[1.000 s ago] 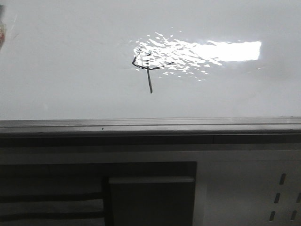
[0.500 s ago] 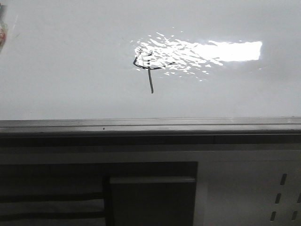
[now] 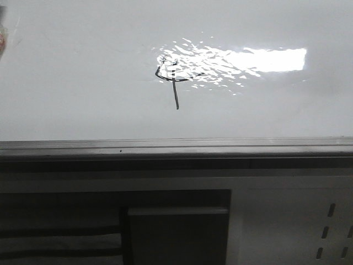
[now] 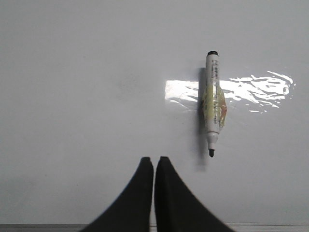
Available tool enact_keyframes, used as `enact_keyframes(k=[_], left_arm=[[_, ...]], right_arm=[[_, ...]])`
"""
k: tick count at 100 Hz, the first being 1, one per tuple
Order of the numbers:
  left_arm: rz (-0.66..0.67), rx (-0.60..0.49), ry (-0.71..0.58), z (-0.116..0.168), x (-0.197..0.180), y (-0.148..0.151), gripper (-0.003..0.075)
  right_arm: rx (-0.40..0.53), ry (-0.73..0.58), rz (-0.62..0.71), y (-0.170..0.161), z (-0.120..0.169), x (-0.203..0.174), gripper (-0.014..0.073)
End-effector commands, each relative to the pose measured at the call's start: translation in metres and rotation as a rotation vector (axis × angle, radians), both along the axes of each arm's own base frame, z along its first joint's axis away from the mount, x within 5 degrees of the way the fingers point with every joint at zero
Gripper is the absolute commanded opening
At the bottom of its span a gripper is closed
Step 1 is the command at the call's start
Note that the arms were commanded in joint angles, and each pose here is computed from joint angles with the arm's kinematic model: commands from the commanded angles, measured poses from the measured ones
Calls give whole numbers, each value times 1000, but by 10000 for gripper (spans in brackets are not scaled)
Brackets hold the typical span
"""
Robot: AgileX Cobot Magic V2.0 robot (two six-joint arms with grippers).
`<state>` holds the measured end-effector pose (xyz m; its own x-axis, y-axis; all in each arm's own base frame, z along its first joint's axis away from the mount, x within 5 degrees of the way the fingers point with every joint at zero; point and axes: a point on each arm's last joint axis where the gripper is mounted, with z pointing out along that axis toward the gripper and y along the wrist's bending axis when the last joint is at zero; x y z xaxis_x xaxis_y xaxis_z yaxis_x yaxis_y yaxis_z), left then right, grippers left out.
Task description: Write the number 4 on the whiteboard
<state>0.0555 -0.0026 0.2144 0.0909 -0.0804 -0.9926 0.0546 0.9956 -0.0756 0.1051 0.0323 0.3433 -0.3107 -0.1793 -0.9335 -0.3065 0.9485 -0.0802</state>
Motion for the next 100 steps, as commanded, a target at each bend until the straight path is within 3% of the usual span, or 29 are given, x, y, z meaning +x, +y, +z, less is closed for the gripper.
enact_keyframes(k=[1,45,58,72,87,100], left_arm=[[5,-14,-79,-1,-2,0,-20],[5,-14,-79,-1,-2,0,-20],[5,-14,-79,-1,-2,0,-20],[5,-14,-79,-1,-2,0,-20],[5,-14,-79,-1,-2,0,-20],[5,-14,-79,-1,-2,0,-20]], right_arm=[[14,-93,4,1,14,3,-71],[14,-93,4,1,14,3,-71],[38,-154,-28,-6,7,-8,-71],[82,-288,-174,-23,-13,-20,-71],[106,-427,-298,-33,-55,-35,-71],[114,-510,-303,-34,-86,-44,-71]])
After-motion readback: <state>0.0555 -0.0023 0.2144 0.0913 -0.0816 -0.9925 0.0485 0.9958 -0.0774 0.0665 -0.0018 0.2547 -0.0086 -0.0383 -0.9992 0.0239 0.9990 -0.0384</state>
